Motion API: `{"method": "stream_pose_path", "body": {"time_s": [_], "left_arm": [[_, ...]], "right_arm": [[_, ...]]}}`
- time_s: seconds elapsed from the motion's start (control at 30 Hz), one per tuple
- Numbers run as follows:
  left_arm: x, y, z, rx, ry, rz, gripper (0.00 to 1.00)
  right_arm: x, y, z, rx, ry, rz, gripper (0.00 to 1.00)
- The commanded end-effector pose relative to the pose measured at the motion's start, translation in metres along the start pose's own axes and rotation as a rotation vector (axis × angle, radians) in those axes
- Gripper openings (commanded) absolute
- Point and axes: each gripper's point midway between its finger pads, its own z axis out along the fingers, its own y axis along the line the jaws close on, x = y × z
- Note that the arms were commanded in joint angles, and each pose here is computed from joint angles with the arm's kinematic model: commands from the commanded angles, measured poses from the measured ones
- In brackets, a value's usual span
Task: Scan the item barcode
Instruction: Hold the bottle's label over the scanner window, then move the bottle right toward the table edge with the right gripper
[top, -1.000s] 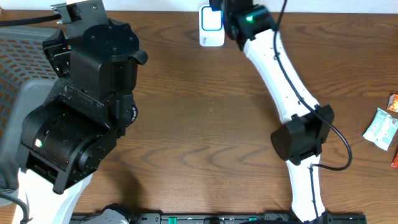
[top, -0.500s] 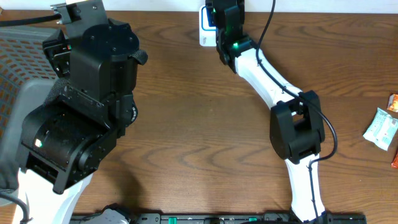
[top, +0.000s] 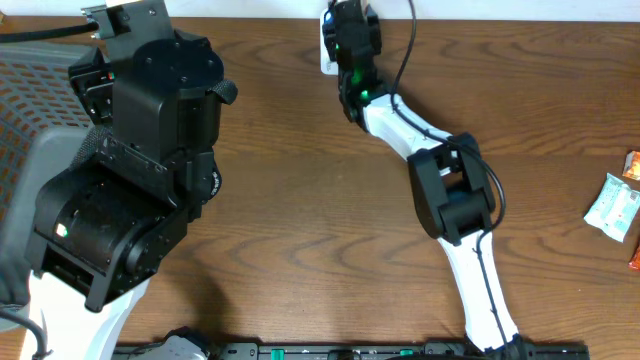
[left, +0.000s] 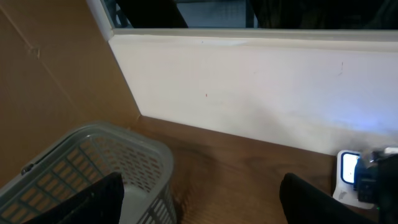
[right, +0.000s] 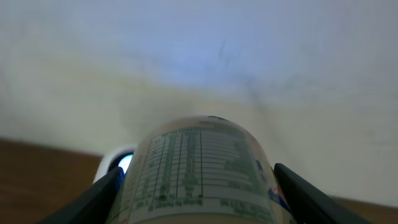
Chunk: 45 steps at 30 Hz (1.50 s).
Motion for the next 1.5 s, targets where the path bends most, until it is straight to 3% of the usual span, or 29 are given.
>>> {"method": "stream_pose_path", "body": {"time_s": [0.0, 0.4, 0.73, 0.87, 1.07, 1.47], "left_arm": [[0.000, 0.004, 0.000, -0.022, -0.002, 0.005, 0.80], [0.000, 0.004, 0.000, -0.022, -0.002, 0.005, 0.80], [0.000, 0.004, 0.000, -0.022, -0.002, 0.005, 0.81], [0.000, 0.004, 0.000, -0.022, -0.002, 0.005, 0.80], [0.000, 0.004, 0.000, -0.022, -0.002, 0.005, 0.80], [0.000, 0.004, 0.000, -0.022, -0.002, 0.005, 0.80]], "right_arm": [[-0.009, 0.013, -0.006, -0.012, -0.024, -0.029, 0.47], [-0.021, -0.004, -0.012, 0.088, -0.022, -0.023, 0.50], [-0.132, -0.082, -0.075, 0.172, 0.021, -0.071, 0.52], [-0.142, -0.145, -0.105, 0.231, 0.125, 0.043, 0.52], [-0.068, -0.249, -0.127, 0.324, 0.427, 0.286, 0.53], [0.116, -0.384, -0.171, 0.489, 0.942, 0.631, 0.52]]}}
